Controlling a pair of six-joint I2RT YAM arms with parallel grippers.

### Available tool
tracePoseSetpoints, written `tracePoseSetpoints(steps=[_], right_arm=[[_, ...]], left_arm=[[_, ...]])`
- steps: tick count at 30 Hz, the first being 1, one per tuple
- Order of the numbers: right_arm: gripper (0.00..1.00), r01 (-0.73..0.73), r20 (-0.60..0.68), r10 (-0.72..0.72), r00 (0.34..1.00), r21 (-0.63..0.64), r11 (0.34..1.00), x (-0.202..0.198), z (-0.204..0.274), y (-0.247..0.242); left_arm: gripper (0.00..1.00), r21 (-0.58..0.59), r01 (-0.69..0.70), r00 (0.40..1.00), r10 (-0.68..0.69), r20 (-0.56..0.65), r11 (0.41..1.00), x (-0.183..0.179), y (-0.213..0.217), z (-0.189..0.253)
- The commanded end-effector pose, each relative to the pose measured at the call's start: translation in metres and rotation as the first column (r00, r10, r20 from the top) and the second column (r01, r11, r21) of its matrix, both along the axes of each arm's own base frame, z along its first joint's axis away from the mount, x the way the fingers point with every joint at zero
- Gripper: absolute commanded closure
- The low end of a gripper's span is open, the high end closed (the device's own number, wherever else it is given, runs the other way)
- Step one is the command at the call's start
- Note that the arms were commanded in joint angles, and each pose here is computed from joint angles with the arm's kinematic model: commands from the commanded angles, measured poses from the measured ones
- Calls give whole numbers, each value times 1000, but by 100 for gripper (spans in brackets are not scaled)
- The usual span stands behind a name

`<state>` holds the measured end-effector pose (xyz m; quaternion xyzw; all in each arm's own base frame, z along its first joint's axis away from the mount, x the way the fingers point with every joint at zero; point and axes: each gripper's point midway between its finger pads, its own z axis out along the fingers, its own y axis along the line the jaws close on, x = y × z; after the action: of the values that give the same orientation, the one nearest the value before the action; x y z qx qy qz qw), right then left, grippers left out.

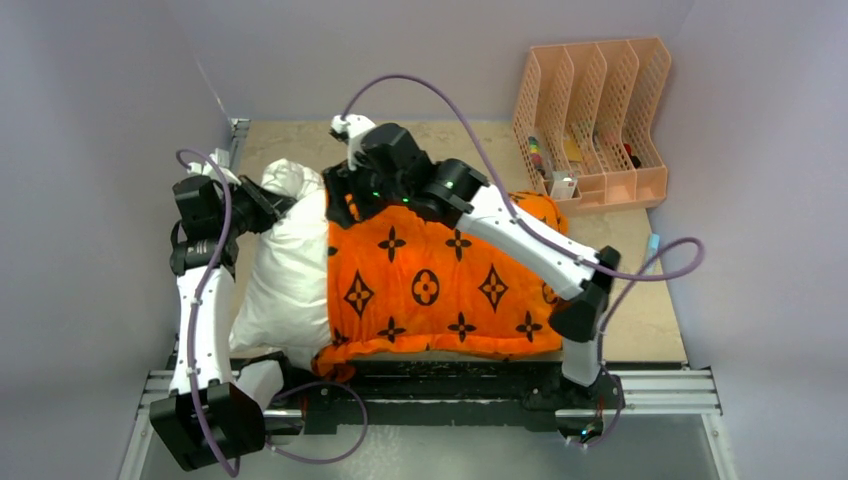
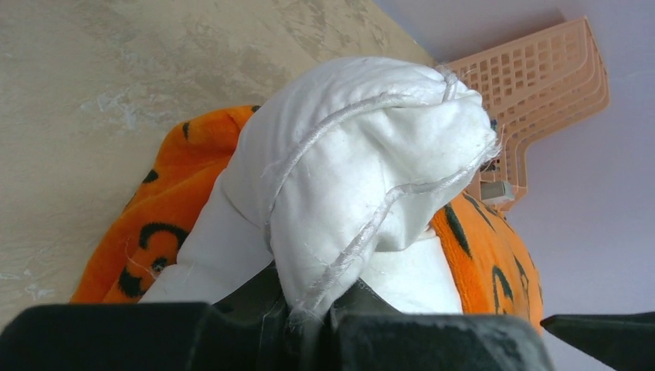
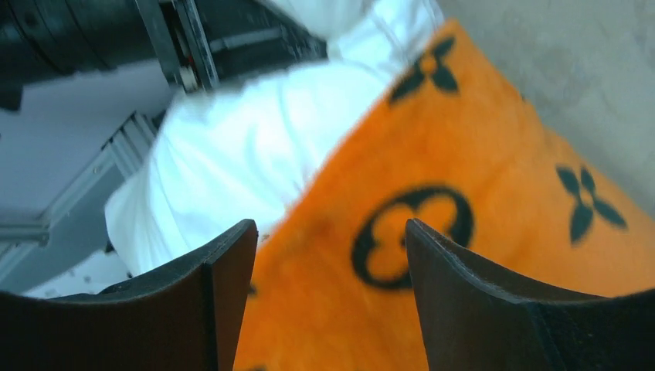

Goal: Remove the pillowcase from the pillow
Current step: Remove the pillow from the pillowcase.

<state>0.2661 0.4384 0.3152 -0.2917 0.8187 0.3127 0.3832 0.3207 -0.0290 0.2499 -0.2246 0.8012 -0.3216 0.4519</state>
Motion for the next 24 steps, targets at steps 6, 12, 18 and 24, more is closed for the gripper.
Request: tracePoseSetpoints(steps=[6,12,18,24], right_arm=[[48,253,112,-230,967,-291,923,44,-61,-13],[100,528,155,-508,847,-346,776,88,-71,-121],[100,723,155,-721,675,-336,604,97,-79,-284],[100,754,71,-784,616,-342,561,80,-96,-341]], left_arm=[[100,39,114,970,-120,212,993,-9,-24,72],[100,86,-3,986,-12,167,996,-6,-4,66],[100,78,-77,990,66,128,994,6,9,56],[100,54,-66,987,57,153,996,10,6,67]])
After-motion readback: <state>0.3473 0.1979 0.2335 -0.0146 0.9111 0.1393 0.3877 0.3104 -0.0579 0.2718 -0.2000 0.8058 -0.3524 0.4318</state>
